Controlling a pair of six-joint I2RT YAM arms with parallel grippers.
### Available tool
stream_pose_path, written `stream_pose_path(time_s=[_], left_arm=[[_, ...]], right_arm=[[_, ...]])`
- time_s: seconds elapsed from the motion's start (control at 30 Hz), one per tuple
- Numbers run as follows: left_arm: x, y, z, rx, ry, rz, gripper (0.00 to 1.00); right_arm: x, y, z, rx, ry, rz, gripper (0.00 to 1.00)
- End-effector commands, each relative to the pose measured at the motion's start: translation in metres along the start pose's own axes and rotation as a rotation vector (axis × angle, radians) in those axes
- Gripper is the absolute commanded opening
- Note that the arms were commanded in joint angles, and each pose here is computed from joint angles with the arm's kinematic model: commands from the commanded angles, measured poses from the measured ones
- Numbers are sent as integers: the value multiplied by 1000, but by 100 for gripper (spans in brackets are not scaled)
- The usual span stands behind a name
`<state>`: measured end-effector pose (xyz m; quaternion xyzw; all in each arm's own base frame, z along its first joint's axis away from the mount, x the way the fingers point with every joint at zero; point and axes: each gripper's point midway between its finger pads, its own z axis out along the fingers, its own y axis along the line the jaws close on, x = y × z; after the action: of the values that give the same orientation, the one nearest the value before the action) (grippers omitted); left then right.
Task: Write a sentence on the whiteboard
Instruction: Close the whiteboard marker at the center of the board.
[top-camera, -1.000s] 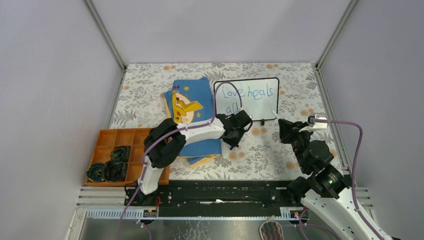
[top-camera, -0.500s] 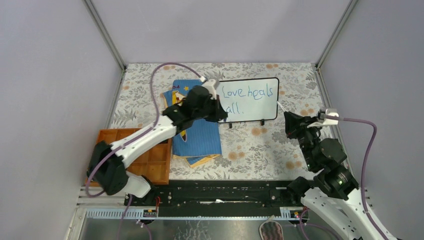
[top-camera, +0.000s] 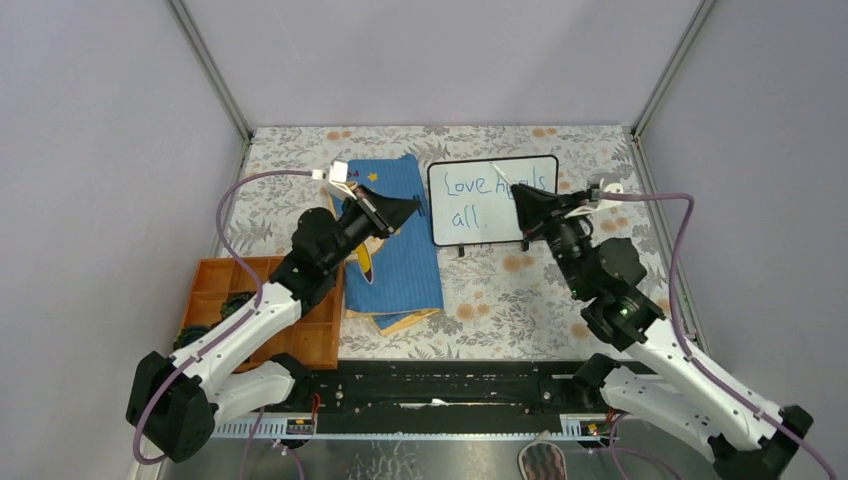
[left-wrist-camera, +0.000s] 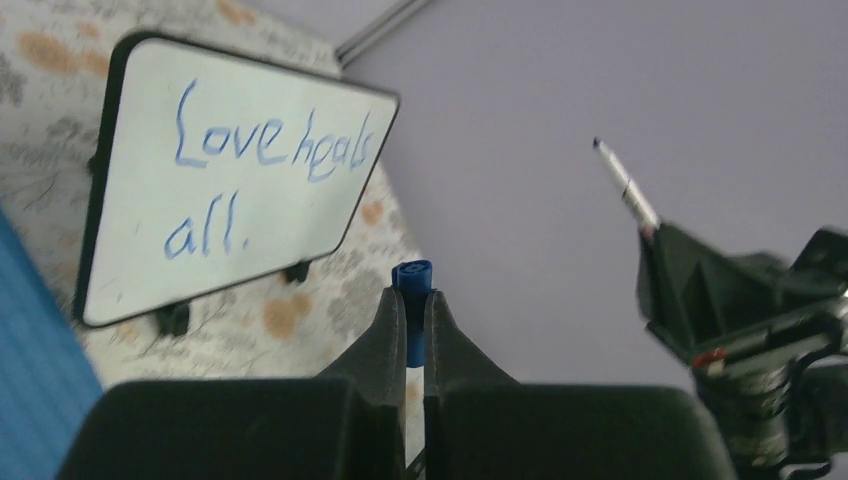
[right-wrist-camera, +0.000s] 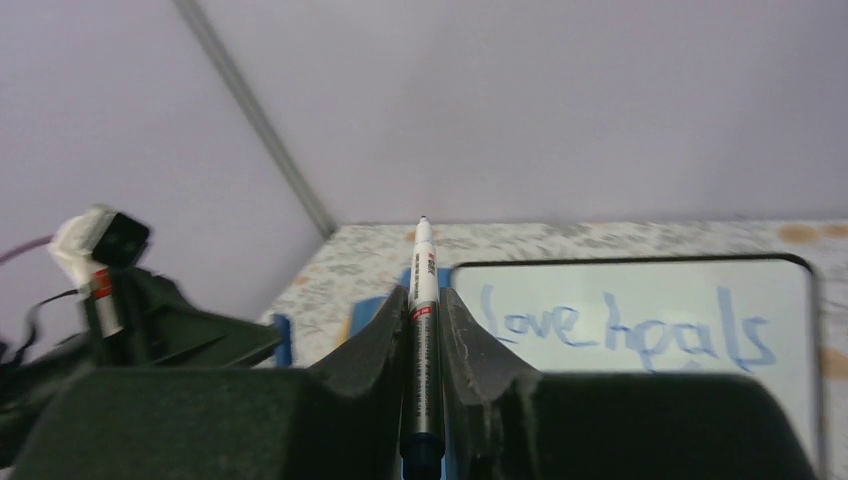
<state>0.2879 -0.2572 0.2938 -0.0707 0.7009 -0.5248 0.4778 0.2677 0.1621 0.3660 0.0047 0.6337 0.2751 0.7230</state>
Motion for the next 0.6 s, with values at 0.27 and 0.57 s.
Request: stream_pose_path(time_s=[0.27, 0.57], left_arm=[[-112, -82, -26, 427, -338, -277, 0], [-118, -100, -47, 524, -342, -292, 0]], right_arm=[[-47, 104, -10, -207, -305, -98, 0], [-6, 138, -40, -165, -367, -294, 0]])
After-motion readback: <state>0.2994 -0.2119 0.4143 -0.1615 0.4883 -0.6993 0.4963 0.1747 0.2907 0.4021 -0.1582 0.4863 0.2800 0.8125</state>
